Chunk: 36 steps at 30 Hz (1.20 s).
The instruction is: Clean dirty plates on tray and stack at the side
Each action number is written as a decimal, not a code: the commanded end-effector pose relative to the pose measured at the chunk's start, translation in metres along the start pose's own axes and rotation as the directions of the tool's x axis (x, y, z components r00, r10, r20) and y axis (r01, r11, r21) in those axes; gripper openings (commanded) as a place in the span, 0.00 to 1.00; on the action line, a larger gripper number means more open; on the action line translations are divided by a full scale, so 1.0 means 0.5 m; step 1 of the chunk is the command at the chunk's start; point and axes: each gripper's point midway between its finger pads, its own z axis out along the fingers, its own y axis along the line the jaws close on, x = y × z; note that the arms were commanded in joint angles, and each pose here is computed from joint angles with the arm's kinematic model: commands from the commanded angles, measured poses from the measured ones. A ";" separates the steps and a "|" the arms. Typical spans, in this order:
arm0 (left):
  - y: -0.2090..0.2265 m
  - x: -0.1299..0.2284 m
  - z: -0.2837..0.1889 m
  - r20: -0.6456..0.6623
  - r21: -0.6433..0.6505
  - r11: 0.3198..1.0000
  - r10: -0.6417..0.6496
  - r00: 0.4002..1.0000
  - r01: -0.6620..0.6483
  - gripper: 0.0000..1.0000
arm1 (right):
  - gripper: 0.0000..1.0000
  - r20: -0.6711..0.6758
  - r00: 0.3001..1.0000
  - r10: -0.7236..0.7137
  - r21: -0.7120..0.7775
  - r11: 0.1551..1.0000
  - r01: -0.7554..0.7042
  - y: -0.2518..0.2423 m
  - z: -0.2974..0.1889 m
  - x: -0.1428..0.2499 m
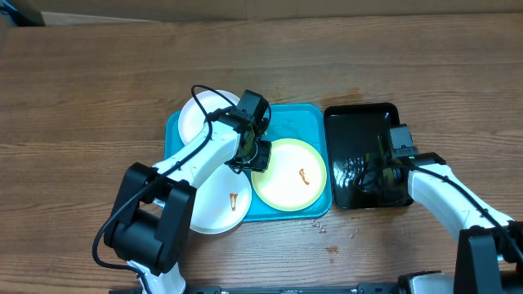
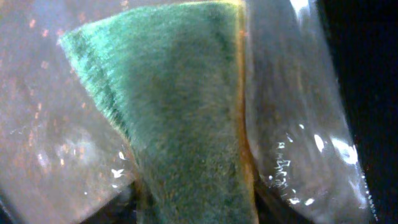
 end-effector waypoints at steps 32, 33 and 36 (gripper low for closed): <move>0.062 -0.048 0.012 0.107 -0.087 0.996 -0.015 0.994 0.025 0.38 | 0.67 0.204 0.979 -0.027 -0.024 0.999 0.032 0.038 -0.041 -0.121; 0.061 -0.047 0.013 0.105 -0.084 0.996 -0.016 0.994 0.025 0.38 | 0.66 0.212 0.977 -0.029 -0.027 0.999 0.036 0.041 -0.040 -0.126; 0.048 -0.041 0.014 0.090 -0.048 0.999 -0.017 0.996 0.021 0.38 | 0.65 0.203 0.979 -0.034 -0.035 0.998 0.042 0.046 -0.028 -0.126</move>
